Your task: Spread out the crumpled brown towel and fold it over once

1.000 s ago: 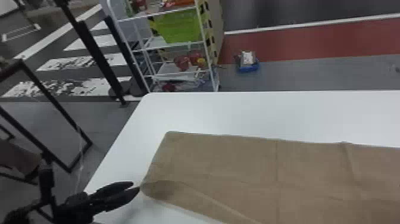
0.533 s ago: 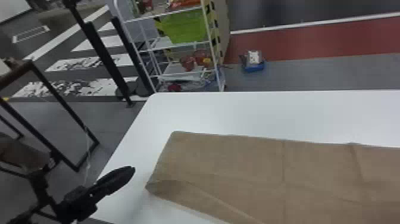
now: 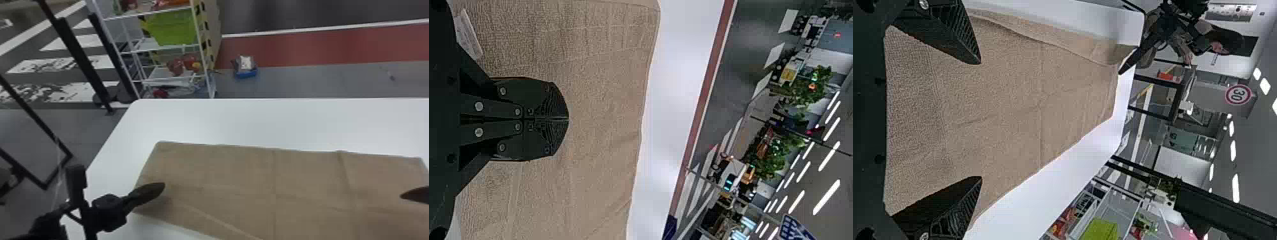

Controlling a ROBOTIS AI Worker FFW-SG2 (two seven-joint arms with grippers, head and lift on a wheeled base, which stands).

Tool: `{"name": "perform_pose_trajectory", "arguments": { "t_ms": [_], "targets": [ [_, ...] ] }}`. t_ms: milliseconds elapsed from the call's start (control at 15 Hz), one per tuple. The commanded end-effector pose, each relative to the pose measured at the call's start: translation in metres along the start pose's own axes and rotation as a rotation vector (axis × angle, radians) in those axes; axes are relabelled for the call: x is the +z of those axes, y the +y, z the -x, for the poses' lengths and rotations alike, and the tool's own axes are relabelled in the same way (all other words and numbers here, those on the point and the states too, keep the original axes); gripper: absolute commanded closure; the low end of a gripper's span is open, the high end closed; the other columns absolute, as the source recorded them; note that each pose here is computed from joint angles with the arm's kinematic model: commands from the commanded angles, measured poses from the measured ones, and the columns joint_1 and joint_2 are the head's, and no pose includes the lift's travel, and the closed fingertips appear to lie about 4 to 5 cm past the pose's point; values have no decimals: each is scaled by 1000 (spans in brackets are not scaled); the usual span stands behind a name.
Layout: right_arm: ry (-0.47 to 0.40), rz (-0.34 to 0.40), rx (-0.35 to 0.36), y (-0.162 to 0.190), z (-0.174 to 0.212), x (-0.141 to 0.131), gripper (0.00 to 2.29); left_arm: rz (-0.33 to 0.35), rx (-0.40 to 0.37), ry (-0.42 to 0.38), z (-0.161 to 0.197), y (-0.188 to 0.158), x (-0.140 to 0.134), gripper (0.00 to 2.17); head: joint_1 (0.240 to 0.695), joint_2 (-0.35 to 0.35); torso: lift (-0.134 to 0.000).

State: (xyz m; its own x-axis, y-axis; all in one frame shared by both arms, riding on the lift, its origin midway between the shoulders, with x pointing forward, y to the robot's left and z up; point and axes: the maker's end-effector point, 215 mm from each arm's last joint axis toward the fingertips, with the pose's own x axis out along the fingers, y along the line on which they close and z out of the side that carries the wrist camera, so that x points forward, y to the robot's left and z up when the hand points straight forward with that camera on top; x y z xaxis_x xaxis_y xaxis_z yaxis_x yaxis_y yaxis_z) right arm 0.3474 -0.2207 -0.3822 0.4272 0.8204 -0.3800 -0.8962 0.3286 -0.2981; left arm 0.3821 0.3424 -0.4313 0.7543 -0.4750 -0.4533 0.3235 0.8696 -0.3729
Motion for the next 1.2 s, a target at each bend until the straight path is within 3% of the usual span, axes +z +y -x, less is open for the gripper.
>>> {"name": "perform_pose_trajectory", "arguments": {
  "t_ms": [0, 267, 600, 667, 867, 1000, 1133],
  "targets": [
    [10, 2, -2, -1, 9, -8, 53, -16, 17, 34, 3, -7, -7, 1916, 695, 203, -123],
    [-6, 20, 4, -8, 6, -8, 53, -53, 106, 113, 32, 12, -30, 1916, 695, 174, -123],
    [-14, 36, -2, -16, 4, -5, 53, -55, 139, 135, 78, 37, -36, 1916, 695, 246, -123],
    [-12, 38, -8, -18, 7, -5, 53, -41, 132, 137, 88, 36, -33, 1916, 695, 272, -123],
    [-12, 38, -30, -25, 14, -5, 53, 99, 99, 231, 111, 23, -39, 1916, 695, 288, -123],
    [-12, 35, -31, -25, 15, -6, 53, 96, 115, 183, 107, 21, -27, 1912, 695, 287, -123],
    [-16, 33, -44, -27, 18, -5, 53, 125, 117, 74, 96, 15, -14, 1909, 695, 294, -123]
  ]
}}
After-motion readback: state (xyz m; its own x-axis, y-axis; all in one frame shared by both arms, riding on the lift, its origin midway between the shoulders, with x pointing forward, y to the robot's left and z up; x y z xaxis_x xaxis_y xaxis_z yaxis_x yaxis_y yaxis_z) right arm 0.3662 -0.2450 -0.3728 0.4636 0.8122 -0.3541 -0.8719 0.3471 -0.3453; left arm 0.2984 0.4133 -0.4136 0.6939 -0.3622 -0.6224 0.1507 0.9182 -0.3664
